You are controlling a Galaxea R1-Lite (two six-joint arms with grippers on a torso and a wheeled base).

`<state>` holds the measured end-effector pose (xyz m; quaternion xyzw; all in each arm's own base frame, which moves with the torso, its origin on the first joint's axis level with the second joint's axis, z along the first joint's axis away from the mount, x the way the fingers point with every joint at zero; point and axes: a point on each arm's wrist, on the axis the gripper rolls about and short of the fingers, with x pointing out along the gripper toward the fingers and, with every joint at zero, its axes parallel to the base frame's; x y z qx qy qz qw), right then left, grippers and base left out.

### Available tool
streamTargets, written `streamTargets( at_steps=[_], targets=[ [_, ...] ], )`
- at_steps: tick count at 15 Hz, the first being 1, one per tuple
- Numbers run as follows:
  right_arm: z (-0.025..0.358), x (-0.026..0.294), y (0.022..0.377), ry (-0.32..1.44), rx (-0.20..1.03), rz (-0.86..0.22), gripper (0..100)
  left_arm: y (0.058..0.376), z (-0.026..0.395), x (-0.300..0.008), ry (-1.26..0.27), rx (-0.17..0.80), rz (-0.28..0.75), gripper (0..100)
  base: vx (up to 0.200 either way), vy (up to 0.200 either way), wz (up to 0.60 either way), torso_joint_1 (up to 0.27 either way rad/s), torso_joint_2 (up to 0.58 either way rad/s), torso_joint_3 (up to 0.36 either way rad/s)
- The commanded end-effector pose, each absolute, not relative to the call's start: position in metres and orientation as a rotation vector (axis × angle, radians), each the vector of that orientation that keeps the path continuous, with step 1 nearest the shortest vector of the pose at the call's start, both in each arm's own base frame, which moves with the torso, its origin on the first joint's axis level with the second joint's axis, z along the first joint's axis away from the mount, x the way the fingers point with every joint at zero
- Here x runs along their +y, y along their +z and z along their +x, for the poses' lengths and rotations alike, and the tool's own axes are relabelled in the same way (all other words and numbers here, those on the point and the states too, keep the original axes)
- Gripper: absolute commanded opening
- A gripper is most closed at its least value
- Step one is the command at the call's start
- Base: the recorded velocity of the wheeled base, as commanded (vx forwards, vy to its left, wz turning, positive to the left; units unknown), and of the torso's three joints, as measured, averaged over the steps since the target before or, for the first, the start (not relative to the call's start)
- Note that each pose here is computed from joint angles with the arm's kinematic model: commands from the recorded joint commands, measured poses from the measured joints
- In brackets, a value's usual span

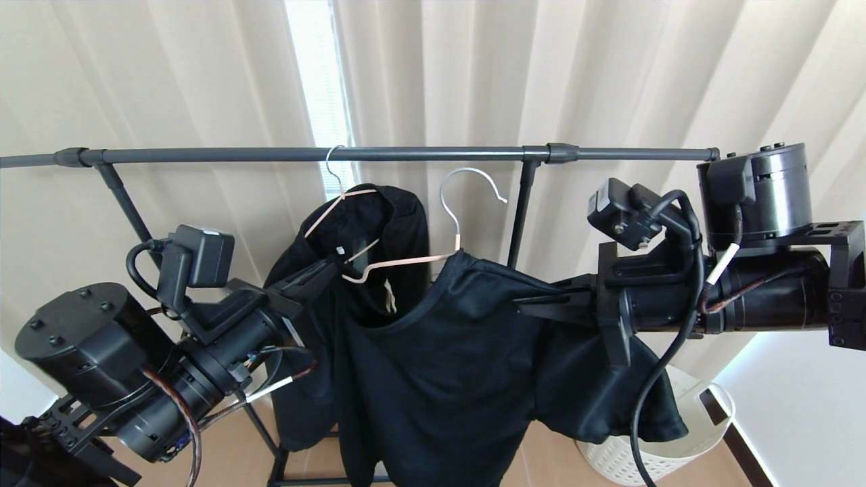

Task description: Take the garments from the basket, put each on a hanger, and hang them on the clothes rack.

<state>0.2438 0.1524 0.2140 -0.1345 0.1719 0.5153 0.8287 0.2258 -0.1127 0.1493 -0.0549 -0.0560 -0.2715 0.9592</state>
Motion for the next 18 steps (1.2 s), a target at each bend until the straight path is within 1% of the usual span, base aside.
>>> streamTargets(
  at_steps=[1, 3, 4, 6, 10, 16, 18],
  targets=[
    [0.246, 0.158, 0.206, 1.116, 0.391, -0.285, 0, 0.152, 0.221, -0.115, -0.565, -0.122, -0.113, 0, 0.000, 0.000, 0.00, 0.000, 0.00, 0.000],
    [0.247, 0.159, 0.204, 1.123, 0.398, -0.283, 0, 0.152, 0.220, -0.116, -0.573, -0.123, -0.116, 0, 0.000, 0.000, 0.00, 0.000, 0.00, 0.000],
    [0.248, 0.161, 0.202, 1.131, 0.410, -0.272, 0, 0.154, 0.214, -0.121, -0.602, -0.126, -0.117, 0, 0.000, 0.000, 0.00, 0.000, 0.00, 0.000],
    [0.246, 0.163, 0.199, 1.163, 0.393, -0.256, 0, 0.155, 0.208, -0.127, -0.616, -0.128, -0.122, 0, 0.000, 0.000, 0.00, 0.000, 0.00, 0.000],
    [0.253, 0.169, 0.184, 1.166, 0.364, -0.249, 0, 0.161, 0.194, -0.137, -0.656, -0.149, -0.134, 0, 0.000, 0.000, 0.00, 0.000, 0.00, 0.000],
    [0.255, 0.178, 0.174, 1.188, 0.375, -0.245, 0, 0.161, 0.180, -0.148, -0.728, -0.144, -0.141, 0, 0.000, 0.000, 0.00, 0.000, 0.00, 0.000],
    [0.255, 0.182, 0.171, 1.190, 0.370, -0.219, 0, 0.165, 0.170, -0.151, -0.766, -0.158, -0.149, 0, 0.000, 0.000, 0.00, 0.000, 0.00, 0.000]
  ],
)
